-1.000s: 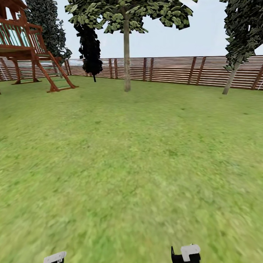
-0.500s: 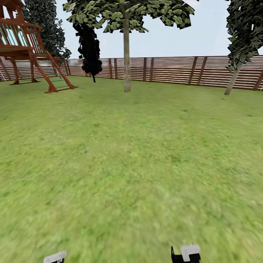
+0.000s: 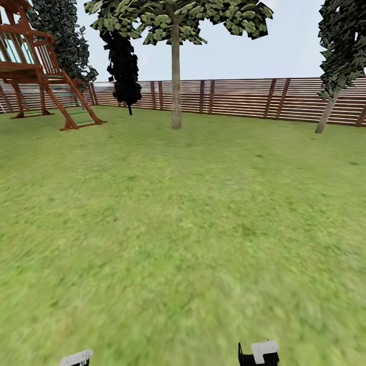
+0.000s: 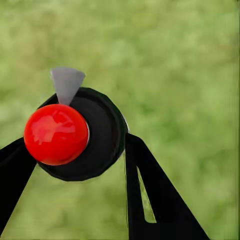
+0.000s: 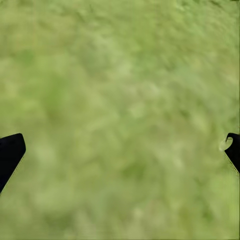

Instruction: In the garden, pick up the pesticide atomizer on the floor and spray pesticide onto both trees until each tree trunk is fully covered.

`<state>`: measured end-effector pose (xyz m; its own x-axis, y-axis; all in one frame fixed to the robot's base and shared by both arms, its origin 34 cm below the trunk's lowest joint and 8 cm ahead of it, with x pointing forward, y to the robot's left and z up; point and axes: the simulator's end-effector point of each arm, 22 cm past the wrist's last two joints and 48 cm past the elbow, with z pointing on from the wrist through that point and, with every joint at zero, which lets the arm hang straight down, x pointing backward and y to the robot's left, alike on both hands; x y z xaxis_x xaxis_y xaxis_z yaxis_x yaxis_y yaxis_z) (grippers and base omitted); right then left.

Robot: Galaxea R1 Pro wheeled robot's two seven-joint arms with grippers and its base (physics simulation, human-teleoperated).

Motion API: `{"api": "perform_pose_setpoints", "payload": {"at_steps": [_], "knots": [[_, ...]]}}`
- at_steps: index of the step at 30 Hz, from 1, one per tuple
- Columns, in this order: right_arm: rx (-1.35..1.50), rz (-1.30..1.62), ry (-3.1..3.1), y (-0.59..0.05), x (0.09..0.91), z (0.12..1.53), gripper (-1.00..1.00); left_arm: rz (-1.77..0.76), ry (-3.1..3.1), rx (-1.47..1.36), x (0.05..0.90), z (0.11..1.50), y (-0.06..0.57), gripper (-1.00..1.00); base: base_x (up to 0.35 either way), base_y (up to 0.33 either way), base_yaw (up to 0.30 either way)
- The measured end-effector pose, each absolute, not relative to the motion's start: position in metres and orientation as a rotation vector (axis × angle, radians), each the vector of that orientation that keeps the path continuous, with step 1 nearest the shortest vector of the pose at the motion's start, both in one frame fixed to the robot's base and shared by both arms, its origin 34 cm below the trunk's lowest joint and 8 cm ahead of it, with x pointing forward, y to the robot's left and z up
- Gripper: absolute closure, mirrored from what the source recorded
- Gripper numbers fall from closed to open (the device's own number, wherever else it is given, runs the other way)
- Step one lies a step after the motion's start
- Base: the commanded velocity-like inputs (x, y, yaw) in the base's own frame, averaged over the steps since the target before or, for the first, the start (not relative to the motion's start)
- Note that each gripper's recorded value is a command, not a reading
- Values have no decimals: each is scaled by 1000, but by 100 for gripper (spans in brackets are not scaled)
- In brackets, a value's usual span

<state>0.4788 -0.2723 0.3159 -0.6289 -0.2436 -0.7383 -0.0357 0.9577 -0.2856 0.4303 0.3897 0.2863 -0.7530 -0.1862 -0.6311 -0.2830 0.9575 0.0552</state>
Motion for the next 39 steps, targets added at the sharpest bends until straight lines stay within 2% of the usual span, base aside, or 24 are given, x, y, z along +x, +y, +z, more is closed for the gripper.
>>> {"api": "perform_pose_setpoints", "payload": {"at_steps": [39], "knots": [[-190, -310, 2238, -273, 479, 316, -100, 203, 2440, -329, 431, 288, 396, 100, 340, 0, 0]]}}
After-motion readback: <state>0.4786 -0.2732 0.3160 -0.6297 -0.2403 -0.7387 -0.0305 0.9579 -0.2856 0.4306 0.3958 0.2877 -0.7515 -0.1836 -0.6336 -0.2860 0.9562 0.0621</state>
